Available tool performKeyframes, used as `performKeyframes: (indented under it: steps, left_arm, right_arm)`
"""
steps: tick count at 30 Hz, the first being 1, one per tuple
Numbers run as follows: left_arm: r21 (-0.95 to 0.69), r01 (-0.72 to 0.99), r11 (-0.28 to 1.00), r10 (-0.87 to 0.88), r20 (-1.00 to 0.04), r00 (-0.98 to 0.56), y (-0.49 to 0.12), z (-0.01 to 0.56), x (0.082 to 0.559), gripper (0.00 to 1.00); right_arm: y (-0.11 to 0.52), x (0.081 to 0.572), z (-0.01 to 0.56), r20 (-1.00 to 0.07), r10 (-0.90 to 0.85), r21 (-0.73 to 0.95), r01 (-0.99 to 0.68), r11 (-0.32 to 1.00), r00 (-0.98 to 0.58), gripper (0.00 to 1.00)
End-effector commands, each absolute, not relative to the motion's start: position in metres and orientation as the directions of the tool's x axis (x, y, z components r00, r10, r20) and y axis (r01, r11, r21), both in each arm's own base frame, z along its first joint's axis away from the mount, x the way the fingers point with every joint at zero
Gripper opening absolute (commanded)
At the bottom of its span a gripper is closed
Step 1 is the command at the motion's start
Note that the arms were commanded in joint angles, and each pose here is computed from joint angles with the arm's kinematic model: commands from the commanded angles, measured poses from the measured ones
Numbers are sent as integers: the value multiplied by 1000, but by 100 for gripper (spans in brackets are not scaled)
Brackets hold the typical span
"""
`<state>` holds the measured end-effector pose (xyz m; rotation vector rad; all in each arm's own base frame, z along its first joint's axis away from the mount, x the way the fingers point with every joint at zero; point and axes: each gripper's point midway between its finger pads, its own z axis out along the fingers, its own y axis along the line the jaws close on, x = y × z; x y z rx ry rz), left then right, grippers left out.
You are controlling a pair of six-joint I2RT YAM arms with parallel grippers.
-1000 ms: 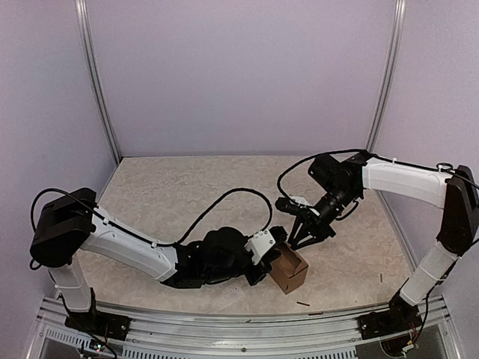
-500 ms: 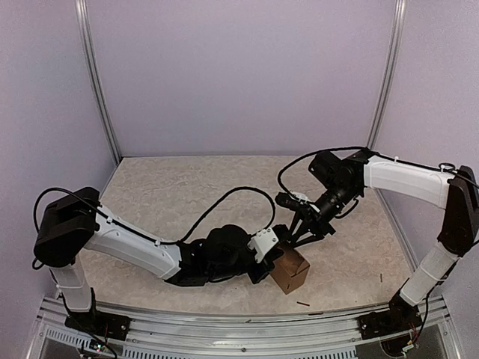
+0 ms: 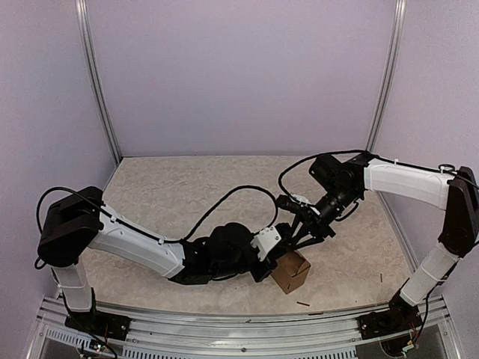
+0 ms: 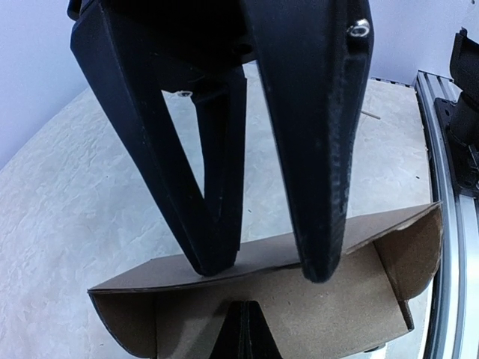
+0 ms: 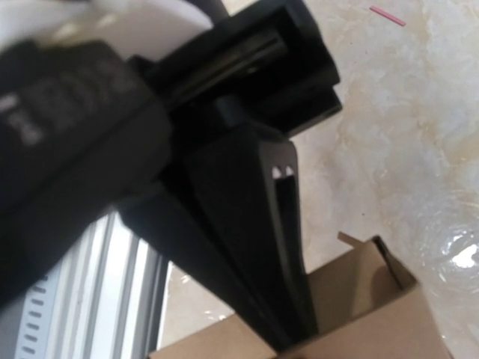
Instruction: Fold the paper box
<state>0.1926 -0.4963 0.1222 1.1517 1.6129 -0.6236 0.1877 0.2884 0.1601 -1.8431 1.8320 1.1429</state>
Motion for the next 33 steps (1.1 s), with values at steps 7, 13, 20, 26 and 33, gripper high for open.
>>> performKeyframes:
  steps: [7,13,20,26,33]
  left_arm:
    - [117,909,399,455,-886,-85,-491,88,196,0]
    - [111,910,399,456,-885,-93,-491,85,197,0]
    - [101,911,399,457,-884,-103,-490,82,197,0]
    - [103,911,400,461,-882,-103,-489,81,197,0]
    - [123,908,400,464,-882,-85,-482,88,195,0]
  right_arm:
    - [283,193,153,-685,-719,262,-961,-94,-116,29]
    - [282,192,144,-673,-733,231,-970,-74,-104,29]
    - [286,187,132,-653,-753,207,-976,-67,-87,29]
    - [288,188,125,-641,-763,192,-980,-61,-78,29]
    - [284,186,118,-627,-776,183,-981,-58,-71,29]
